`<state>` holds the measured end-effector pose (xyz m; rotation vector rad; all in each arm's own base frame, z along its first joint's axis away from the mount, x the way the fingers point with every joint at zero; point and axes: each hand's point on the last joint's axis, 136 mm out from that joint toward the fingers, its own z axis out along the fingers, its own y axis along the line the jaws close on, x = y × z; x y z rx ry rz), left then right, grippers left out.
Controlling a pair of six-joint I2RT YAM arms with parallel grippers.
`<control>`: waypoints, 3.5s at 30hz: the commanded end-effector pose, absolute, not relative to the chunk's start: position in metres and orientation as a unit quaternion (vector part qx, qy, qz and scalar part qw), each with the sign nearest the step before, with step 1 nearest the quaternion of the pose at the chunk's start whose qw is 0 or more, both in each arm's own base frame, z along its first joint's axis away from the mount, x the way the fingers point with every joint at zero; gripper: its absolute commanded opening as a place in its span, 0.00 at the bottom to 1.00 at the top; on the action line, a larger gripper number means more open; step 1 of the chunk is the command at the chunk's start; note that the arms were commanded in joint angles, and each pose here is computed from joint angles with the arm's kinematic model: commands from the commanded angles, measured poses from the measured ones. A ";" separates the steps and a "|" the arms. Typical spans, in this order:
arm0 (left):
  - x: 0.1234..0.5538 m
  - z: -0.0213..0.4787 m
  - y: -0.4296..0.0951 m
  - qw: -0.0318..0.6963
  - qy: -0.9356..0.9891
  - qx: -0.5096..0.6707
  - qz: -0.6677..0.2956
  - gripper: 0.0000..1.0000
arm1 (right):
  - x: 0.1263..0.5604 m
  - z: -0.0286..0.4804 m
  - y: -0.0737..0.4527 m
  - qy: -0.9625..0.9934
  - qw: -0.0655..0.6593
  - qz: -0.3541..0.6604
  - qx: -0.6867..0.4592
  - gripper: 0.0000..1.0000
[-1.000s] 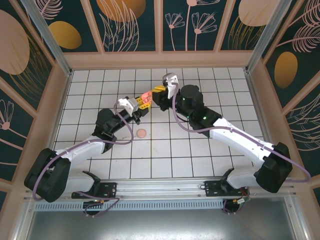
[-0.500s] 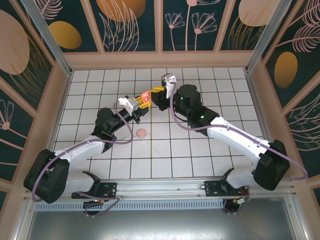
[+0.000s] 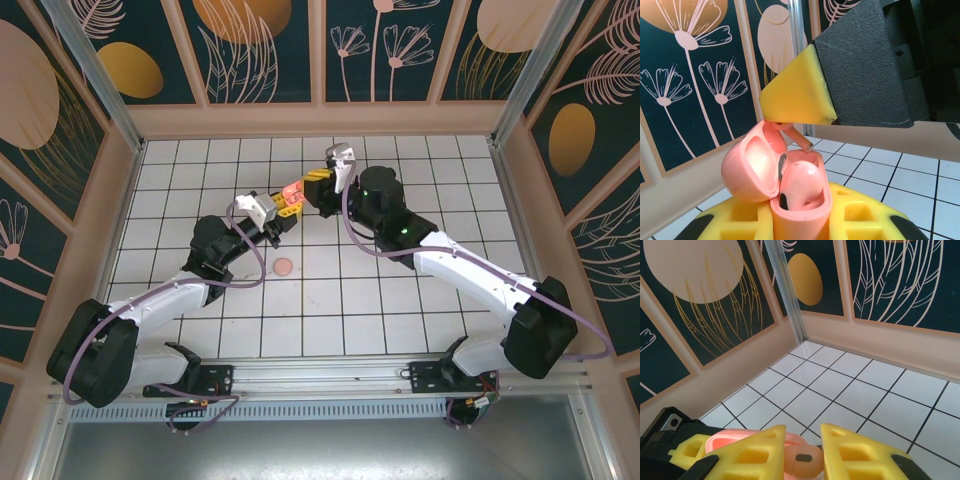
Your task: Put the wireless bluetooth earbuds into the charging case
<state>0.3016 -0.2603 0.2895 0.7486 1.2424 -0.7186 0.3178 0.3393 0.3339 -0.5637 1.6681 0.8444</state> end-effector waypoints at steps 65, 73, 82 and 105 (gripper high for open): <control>0.266 0.360 -0.271 0.711 0.469 0.356 -0.385 0.00 | 0.291 0.267 0.360 0.708 0.530 0.315 -0.344 0.18; 0.266 0.364 -0.270 0.715 0.465 0.354 -0.384 0.00 | 0.288 0.268 0.352 0.708 0.541 0.309 -0.332 0.24; 0.268 0.365 -0.270 0.716 0.464 0.347 -0.389 0.00 | 0.287 0.272 0.347 0.706 0.549 0.308 -0.323 0.29; 0.276 0.364 -0.271 0.718 0.469 0.336 -0.390 0.00 | 0.287 0.277 0.330 0.710 0.562 0.293 -0.306 0.43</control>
